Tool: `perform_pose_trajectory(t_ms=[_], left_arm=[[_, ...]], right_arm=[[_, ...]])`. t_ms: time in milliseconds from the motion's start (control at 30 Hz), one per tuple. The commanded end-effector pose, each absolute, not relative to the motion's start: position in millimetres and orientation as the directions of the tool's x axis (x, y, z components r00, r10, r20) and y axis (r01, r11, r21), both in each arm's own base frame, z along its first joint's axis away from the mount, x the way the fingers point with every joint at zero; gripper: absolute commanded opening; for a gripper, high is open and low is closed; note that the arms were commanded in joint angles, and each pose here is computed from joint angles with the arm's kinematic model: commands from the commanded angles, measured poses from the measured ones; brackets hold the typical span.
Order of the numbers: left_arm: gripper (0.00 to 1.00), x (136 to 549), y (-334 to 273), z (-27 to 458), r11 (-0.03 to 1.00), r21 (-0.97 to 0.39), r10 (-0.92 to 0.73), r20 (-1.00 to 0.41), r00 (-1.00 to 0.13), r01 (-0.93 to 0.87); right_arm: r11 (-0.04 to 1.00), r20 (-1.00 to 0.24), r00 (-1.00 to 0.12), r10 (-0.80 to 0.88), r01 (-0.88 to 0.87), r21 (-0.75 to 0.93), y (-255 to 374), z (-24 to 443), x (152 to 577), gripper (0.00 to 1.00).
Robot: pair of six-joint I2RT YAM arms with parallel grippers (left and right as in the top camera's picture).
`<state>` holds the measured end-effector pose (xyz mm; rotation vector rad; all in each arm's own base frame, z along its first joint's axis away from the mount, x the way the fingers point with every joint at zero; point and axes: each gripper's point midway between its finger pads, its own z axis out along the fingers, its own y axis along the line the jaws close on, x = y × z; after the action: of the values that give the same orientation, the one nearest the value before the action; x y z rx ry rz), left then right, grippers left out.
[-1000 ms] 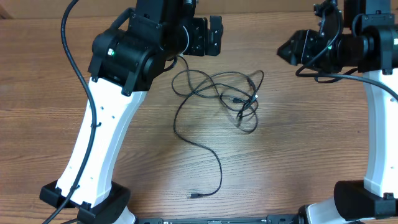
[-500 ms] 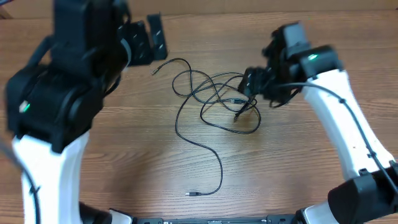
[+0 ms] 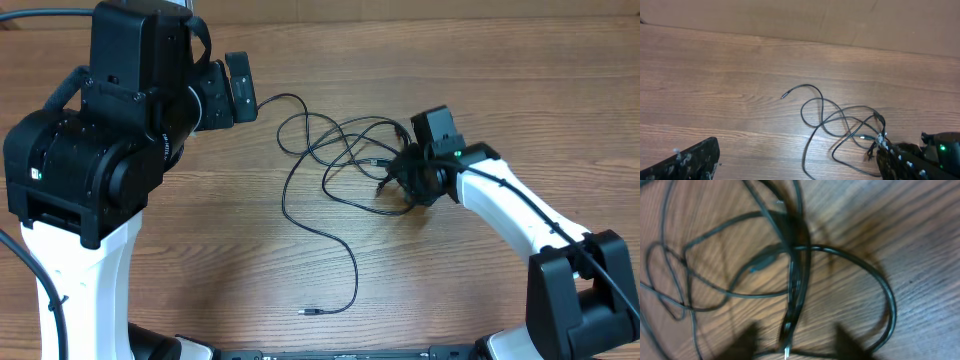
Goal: Untangle cables
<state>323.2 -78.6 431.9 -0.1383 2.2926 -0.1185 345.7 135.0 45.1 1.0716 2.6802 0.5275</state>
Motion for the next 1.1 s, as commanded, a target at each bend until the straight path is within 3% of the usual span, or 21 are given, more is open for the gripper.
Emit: perform_pose_trajectory(t_ms=[0, 133, 233, 333, 433, 600, 700, 767, 867, 933, 1067], left_arm=[[1.0, 320, -73, 432, 0.989, -0.121, -0.15, -0.738, -0.659, -0.089], [1.0, 317, -71, 427, 0.99, -0.107, -0.143, -0.724, -0.675, -0.095], [1.0, 315, -69, 426, 0.99, -0.097, -0.14, -0.719, -0.681, -0.102], [1.0, 313, -67, 424, 0.99, -0.088, -0.138, -0.715, -0.686, -0.107], [1.0, 313, -67, 424, 0.99, -0.087, -0.137, -0.713, -0.687, -0.107], [1.0, 316, -68, 422, 0.991, -0.085, -0.136, -0.71, -0.691, -0.107], [1.0, 319, -70, 417, 0.991, -0.081, -0.132, -0.701, -0.701, -0.105], [1.0, 325, -80, 411, 0.996, -0.074, -0.087, -0.684, -0.724, -0.05], [1.0, 330, -123, 397, 0.967, -0.114, 0.102, -0.643, -0.759, 0.226], [1.0, 328, -154, 388, 0.893, -0.167, 0.233, -0.621, -0.748, 0.417], [1.0, 337, -175, 364, 0.847, -0.225, 0.29, -0.564, -0.773, 0.482]], right_arm=[[0.612, -0.052, -0.655, 0.754, 0.672, 0.416, 130, 35, 344, 0.04], [0.621, -0.06, -0.667, 0.743, 0.653, 0.433, 132, 34, 346, 0.04], [0.677, -0.077, -0.752, 0.654, 0.538, 0.502, 148, 54, 355, 0.04], [0.687, -0.15, -0.803, 0.576, 0.377, 0.62, 168, 116, 372, 0.04], [0.69, -0.323, -0.793, 0.516, 0.162, 0.706, 176, 221, 384, 0.04], [0.718, -0.601, -0.679, 0.421, -0.155, 0.678, 170, 379, 358, 0.04], [0.745, -0.733, -0.59, 0.338, -0.308, 0.592, 167, 439, 331, 0.04], [0.773, -0.804, -0.534, 0.261, -0.383, 0.506, 163, 460, 317, 0.04], [0.807, -0.865, -0.482, 0.136, -0.453, 0.379, 158, 467, 304, 0.04], [0.816, -0.885, -0.461, 0.069, -0.484, 0.315, 156, 468, 297, 0.04], [0.822, -0.947, -0.315, 0.063, -0.522, 0.229, 149, 512, 289, 0.04]])
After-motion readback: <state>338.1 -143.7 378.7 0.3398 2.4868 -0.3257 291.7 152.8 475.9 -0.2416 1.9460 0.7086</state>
